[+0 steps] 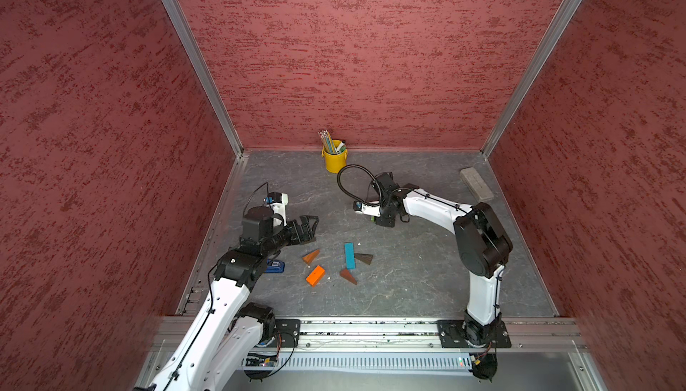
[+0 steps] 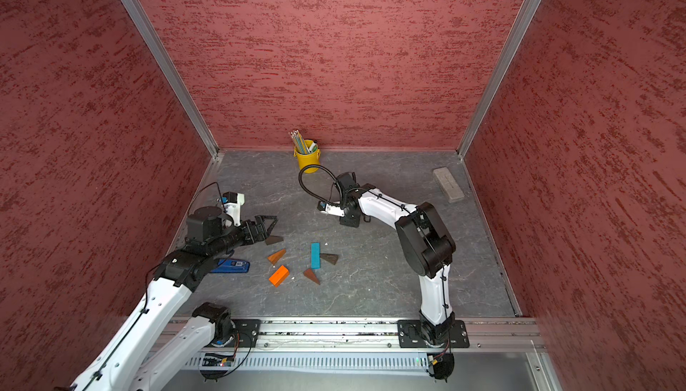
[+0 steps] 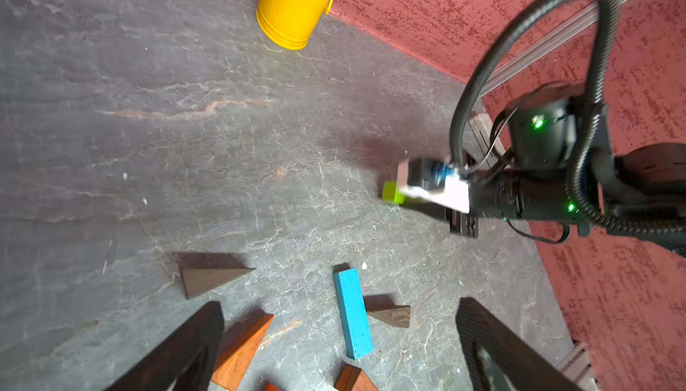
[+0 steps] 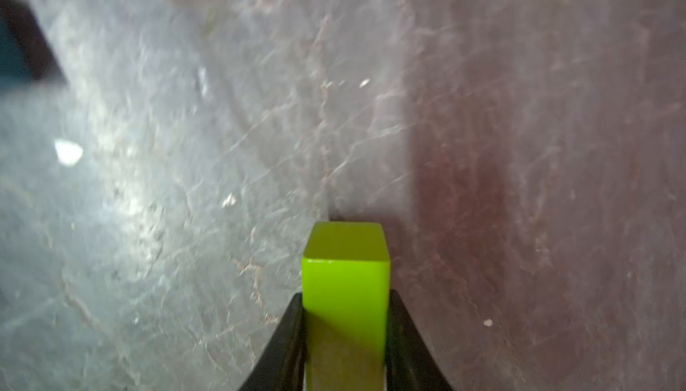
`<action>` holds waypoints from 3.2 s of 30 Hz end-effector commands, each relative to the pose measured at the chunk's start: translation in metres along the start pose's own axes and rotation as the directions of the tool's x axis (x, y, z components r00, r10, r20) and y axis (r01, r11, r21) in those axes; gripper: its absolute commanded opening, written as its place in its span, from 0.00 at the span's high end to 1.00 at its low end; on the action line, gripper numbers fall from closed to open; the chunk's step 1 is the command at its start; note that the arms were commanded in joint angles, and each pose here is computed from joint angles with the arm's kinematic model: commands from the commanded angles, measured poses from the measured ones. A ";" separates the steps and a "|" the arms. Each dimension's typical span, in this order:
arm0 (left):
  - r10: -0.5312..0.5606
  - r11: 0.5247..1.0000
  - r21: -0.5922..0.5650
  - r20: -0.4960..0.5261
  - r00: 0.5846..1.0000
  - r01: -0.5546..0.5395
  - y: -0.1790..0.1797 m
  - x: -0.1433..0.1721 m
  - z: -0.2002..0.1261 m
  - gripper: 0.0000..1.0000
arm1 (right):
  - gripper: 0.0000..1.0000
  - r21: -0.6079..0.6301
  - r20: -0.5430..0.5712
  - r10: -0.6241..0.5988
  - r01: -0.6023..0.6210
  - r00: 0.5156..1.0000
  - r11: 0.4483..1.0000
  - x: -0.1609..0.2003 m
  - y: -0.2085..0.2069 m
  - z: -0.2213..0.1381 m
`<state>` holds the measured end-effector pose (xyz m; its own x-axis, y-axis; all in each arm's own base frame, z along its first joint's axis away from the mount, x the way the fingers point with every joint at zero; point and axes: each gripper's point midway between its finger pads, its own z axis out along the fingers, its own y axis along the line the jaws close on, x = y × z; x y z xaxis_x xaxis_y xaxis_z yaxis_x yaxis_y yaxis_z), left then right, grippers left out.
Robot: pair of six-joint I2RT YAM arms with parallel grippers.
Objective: Assemble a small pinwheel with building blocks
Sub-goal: Place the building block at the center of the board, then pick up the building block from the center of the board.
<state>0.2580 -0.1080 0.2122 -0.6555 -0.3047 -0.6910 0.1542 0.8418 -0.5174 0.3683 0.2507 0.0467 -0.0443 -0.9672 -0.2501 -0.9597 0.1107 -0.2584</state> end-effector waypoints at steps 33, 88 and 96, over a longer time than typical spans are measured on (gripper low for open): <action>0.096 0.995 -0.014 0.128 0.987 -0.095 -0.008 -0.022 -0.028 0.00 | 0.65 -0.076 0.134 -0.098 0.109 0.986 0.991 -0.017 0.021 -0.004; -0.256 0.965 0.014 0.252 0.933 0.261 -0.041 -0.034 -0.182 0.00 | 0.33 0.016 0.566 -0.494 0.591 0.660 0.807 -0.209 0.213 -0.035; -0.501 0.860 -0.106 0.017 0.865 0.499 -0.044 0.002 -0.190 0.00 | 0.33 0.018 0.527 -0.514 0.596 0.676 0.802 -0.208 0.210 -0.018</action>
<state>0.1276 -0.0542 0.3511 -0.5479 -0.6732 -0.4965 -0.1485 0.6624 -0.7343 0.1673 0.4656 0.0597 0.5815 -0.6001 -0.5493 -0.8120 -0.4691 -0.3472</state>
